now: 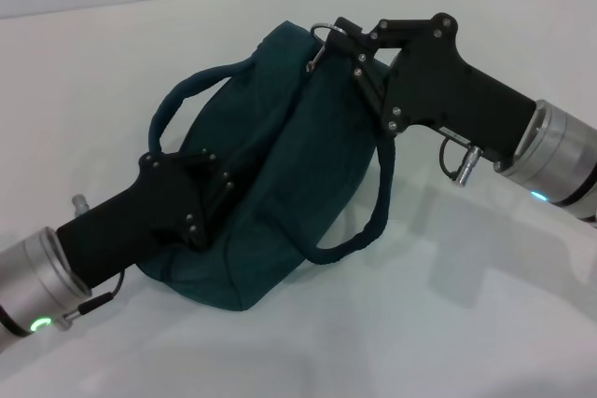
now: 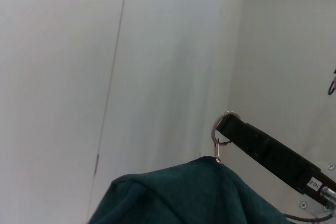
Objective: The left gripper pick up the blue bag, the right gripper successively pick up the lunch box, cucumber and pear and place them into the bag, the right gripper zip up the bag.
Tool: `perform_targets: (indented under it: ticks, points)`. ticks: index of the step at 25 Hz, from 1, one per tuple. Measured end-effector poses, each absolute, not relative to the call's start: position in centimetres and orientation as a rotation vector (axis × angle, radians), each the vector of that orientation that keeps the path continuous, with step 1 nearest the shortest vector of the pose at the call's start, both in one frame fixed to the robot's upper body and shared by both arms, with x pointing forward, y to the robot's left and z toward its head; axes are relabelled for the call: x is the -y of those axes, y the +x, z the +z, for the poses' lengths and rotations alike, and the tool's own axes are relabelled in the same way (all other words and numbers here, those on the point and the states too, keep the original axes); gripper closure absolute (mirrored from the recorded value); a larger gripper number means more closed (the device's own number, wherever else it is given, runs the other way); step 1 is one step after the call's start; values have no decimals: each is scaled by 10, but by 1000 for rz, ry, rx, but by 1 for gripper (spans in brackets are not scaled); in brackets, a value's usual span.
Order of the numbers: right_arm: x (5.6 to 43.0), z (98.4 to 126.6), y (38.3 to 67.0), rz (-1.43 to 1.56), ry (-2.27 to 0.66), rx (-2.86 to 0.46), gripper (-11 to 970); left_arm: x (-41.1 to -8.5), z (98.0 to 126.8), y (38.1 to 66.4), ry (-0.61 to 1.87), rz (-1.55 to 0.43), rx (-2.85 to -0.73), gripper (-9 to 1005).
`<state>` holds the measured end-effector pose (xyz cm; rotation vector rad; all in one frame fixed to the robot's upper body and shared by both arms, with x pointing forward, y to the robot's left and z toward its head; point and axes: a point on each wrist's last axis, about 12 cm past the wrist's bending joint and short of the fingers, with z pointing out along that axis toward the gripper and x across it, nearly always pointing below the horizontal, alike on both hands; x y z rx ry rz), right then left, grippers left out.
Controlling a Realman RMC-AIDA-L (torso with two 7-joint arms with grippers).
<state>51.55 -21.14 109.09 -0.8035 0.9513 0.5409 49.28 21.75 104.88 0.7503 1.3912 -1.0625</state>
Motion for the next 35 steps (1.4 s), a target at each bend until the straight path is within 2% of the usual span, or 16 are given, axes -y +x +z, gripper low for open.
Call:
perform_targets:
  ticks: [20, 35]
  points:
    - [238, 1078, 523, 491, -622, -1097, 950, -234, 1048, 493, 642, -899, -1348, 928]
    - [240, 1078, 525, 498, -598, -1113, 951, -225, 1064, 509, 668, -985, -1317, 974]
